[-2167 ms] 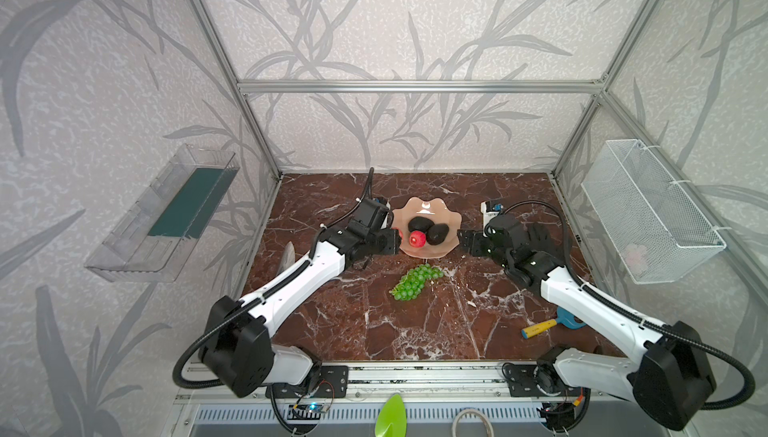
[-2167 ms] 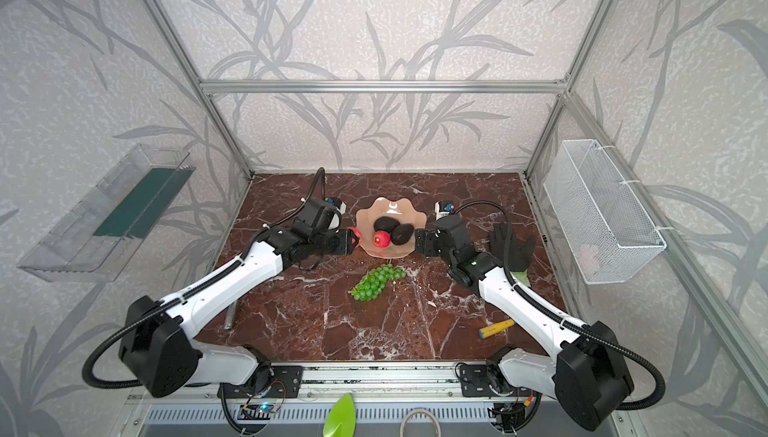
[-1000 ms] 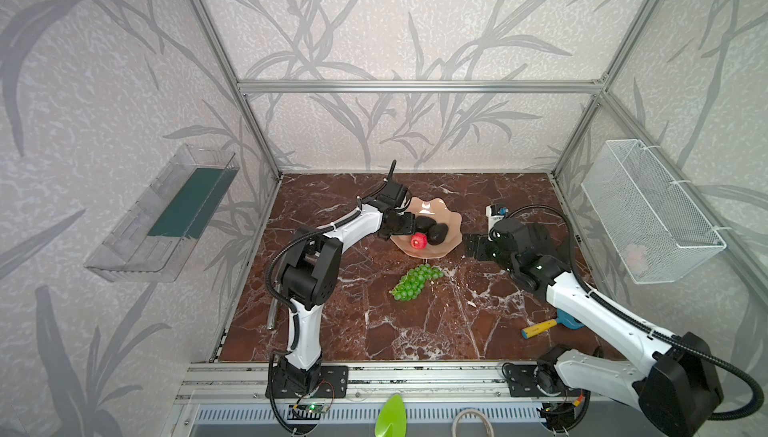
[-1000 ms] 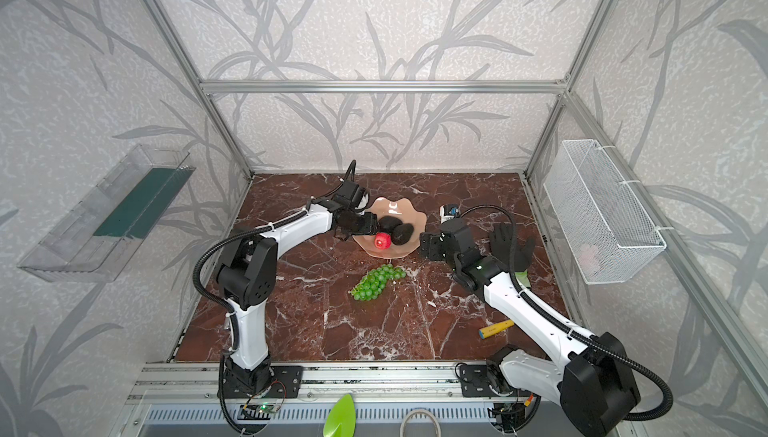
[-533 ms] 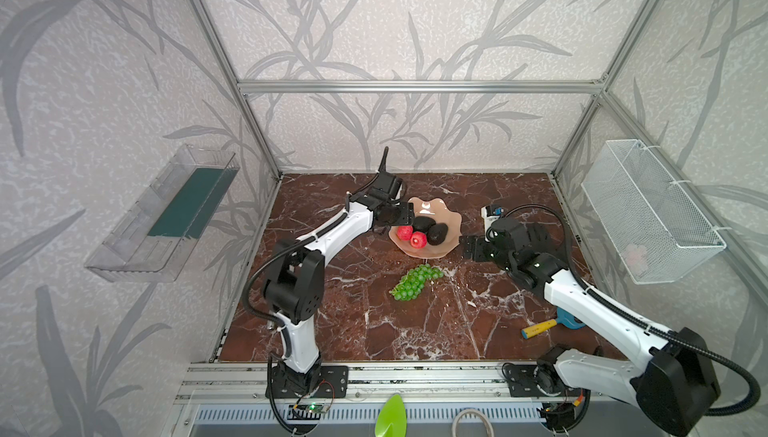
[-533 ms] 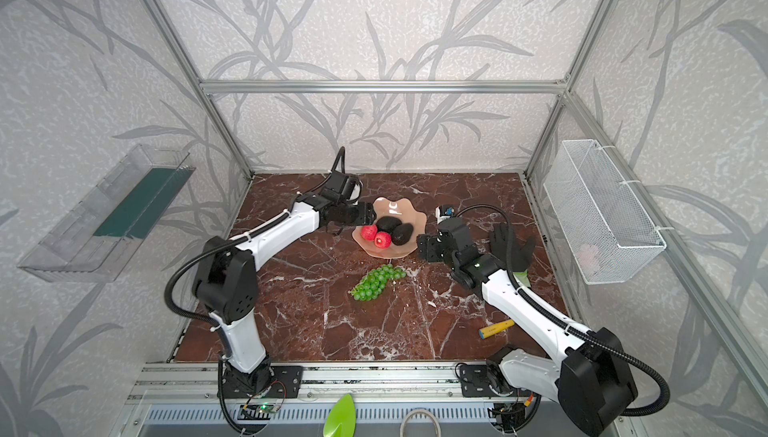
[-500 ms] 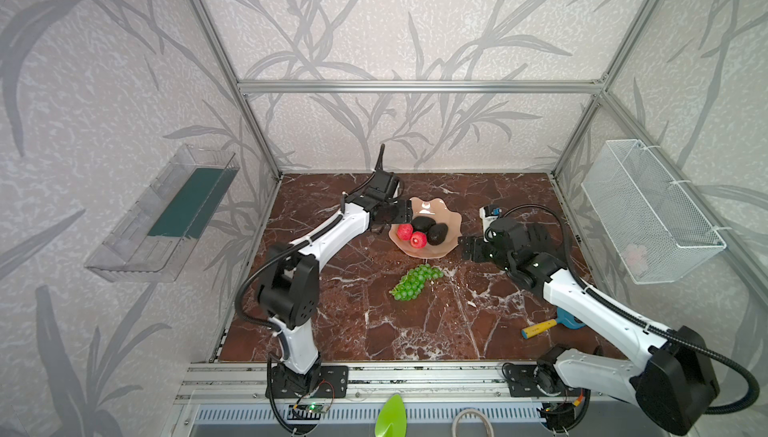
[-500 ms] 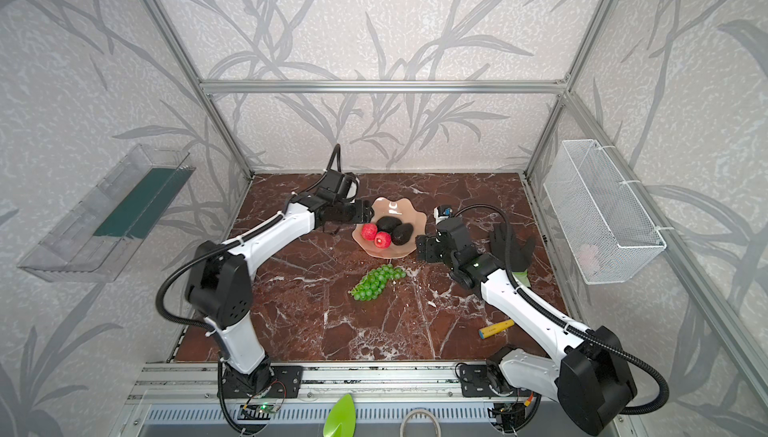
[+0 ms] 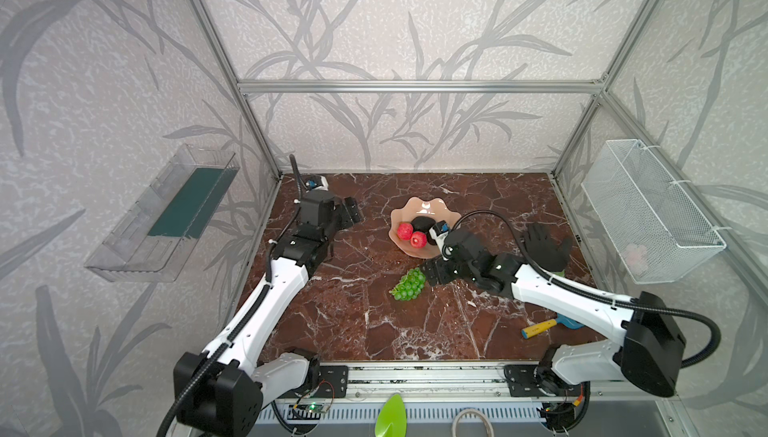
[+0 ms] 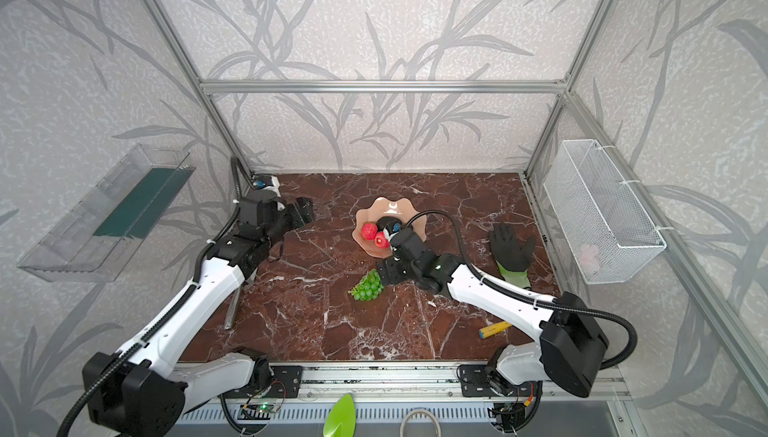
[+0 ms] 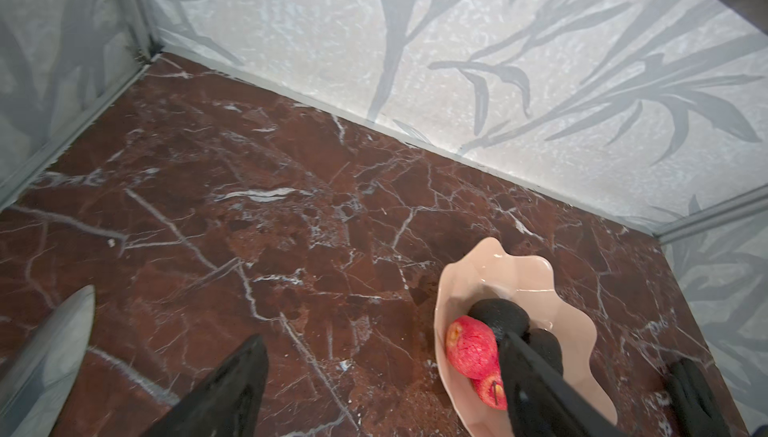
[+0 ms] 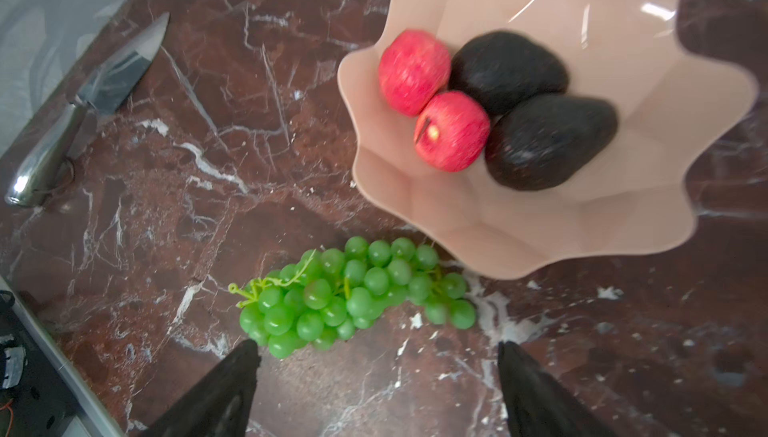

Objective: Place and organize the fake fruits in the fruit bowl
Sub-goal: 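Grasp the green grape bunch with the right gripper while the left arm retracts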

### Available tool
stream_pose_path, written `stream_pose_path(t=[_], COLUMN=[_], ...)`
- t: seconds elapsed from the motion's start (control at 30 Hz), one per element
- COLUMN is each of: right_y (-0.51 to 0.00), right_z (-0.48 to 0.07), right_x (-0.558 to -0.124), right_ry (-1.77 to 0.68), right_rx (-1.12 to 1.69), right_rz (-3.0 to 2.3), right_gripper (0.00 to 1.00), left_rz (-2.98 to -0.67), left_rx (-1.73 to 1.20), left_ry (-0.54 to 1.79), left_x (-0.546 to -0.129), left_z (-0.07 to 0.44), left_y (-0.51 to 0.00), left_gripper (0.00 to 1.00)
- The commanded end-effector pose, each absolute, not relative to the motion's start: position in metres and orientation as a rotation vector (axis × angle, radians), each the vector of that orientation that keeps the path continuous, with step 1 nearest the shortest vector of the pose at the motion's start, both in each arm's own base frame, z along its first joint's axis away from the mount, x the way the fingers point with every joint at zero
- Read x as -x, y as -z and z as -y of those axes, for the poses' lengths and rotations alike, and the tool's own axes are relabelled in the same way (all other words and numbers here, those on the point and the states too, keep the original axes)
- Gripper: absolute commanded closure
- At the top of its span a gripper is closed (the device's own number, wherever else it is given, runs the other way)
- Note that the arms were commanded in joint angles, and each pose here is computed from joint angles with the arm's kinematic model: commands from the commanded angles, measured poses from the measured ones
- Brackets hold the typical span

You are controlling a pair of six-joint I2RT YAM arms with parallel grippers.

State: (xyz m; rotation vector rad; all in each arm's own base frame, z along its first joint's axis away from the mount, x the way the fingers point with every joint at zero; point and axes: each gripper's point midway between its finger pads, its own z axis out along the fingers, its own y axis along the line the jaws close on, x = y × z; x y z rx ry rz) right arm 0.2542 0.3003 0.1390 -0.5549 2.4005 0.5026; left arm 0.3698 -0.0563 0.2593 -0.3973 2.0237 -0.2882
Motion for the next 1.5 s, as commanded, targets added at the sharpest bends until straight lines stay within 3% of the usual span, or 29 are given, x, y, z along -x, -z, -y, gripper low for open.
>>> stream_pose_path(t=[0.0,0.13,0.43,0.93,1.03,1.23,1.47], right_y=[-0.12,-0.101,-0.088,-0.053,-0.042,-0.04,-0.05], right_z=[-0.318,-0.345,-0.345,-0.361,-0.361,-0.352,-0.328], right_x=[-0.242,-0.229,-0.238,-0.254,-0.253,-0.246,-0.227], right_ry=[-0.45,-0.51,-0.446,-0.381,-0.366,-0.377,-0.381], right_rx=[0.445,0.348,0.175,0.012,0.009,0.019,0.085], right_rz=[-2.509,-2.564,-2.567,-2.608,-2.628,-2.637,-2.633], right_gripper=[0.11,0.1,0.05,0.07,0.12,0.34,0.51], left_rz=[-1.967,-1.964,-1.95,-1.939,-1.939,-1.937,-1.934], left_rx=[0.502,0.527,0.538,0.56,0.564,0.566,0.57], left_ry=[0.285,0.296,0.32,0.349,0.35,0.354,0.36], left_x=[-0.362,-0.354,-0.346,-0.344,-0.343,-0.343,-0.343], left_z=[0.035,0.026,0.021,0.016,0.015,0.015,0.014], left_y=[-0.262,-0.259,-0.261,-0.257,-0.255,-0.255,-0.257], left_gripper=[0.11,0.1,0.1,0.1,0.1,0.1,0.1])
